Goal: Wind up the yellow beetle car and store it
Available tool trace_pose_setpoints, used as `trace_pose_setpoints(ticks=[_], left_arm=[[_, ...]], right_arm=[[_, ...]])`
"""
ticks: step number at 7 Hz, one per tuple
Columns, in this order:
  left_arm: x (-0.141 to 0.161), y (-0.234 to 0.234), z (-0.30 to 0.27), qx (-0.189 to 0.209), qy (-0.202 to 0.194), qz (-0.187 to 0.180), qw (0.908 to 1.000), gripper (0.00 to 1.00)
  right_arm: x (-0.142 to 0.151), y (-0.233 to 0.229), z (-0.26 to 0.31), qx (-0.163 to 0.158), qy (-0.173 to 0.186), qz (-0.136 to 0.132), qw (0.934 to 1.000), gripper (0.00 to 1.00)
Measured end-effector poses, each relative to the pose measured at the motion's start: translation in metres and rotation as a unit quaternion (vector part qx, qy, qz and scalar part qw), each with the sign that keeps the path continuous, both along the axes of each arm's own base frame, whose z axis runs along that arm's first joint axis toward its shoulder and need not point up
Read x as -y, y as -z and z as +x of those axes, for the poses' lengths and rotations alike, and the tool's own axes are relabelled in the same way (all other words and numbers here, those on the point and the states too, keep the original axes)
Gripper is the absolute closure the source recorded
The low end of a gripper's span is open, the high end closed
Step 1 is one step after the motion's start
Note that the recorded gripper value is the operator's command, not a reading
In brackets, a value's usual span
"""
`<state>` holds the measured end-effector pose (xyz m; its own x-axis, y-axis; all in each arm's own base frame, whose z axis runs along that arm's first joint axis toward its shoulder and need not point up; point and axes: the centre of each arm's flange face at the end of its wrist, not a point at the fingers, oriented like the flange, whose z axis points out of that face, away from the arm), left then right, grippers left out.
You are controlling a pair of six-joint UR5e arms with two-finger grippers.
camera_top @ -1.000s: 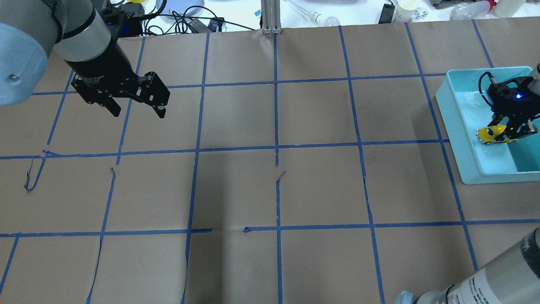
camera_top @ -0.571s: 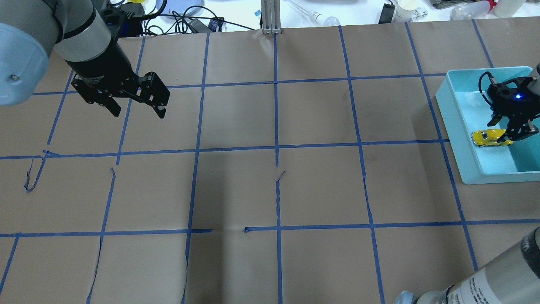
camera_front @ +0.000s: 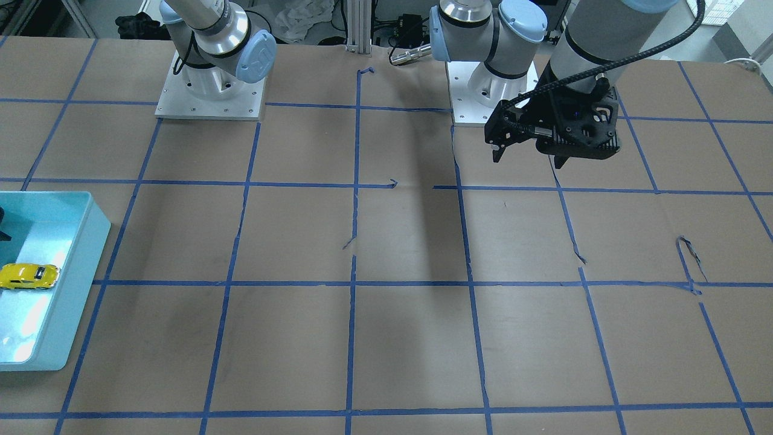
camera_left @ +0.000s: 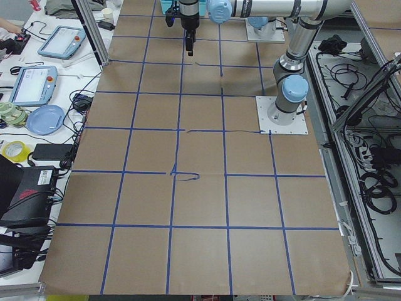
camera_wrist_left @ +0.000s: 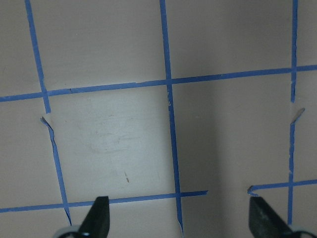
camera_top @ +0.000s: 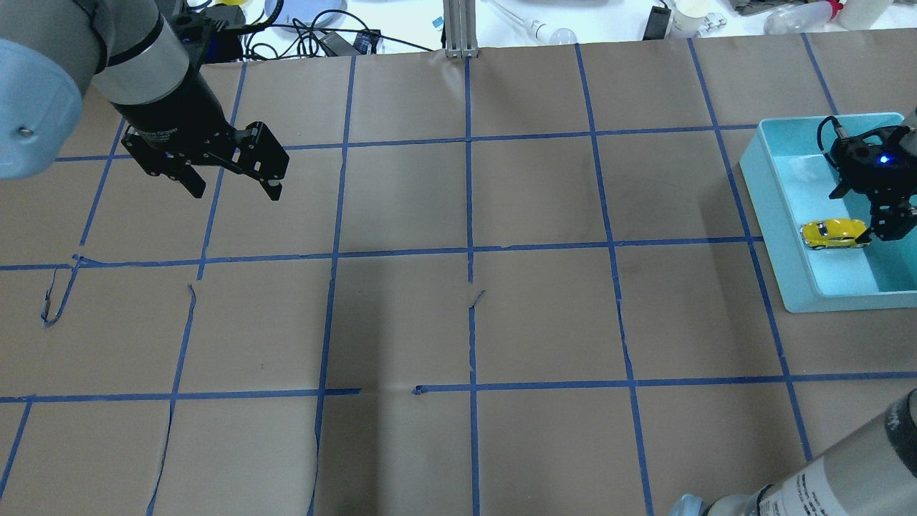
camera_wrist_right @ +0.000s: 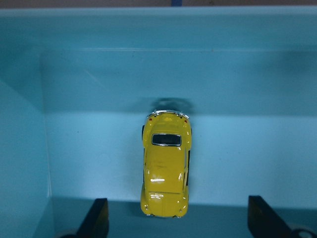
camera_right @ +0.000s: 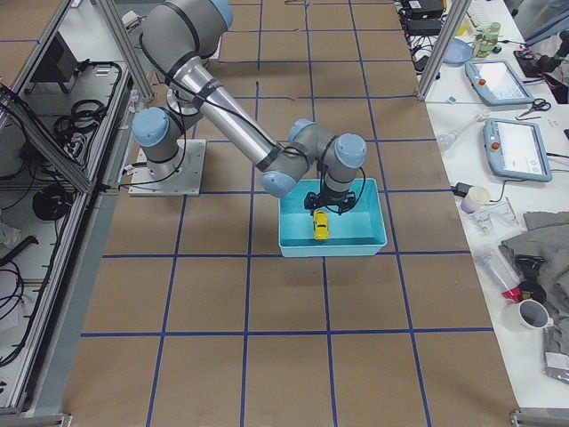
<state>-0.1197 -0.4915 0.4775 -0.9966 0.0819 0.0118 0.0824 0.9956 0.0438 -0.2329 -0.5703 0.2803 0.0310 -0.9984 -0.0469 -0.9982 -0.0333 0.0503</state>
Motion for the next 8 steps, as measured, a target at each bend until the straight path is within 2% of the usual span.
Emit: trace_pose_setpoints(ticks=[2, 6, 8], left_arm=[[0.000, 0.000, 0.000, 0.000, -0.001, 0.001, 1.0000, 0.00], [0.001, -0.001, 0.006, 0.000, -0.002, 0.000, 1.0000, 0.00], [-0.001, -0.003, 0.006, 0.001, -0.002, -0.002, 1.0000, 0.00]], right_arm=[[-0.011, -0.069, 0.025, -0.008, 0.008, -0.014, 0.9998, 0.00], [-0.050, -0.226, 0.083, 0.004, 0.063, -0.004, 0.9980, 0.00], [-0.063, -0.251, 0.096, 0.010, 0.098, 0.007, 0.9951, 0.00]])
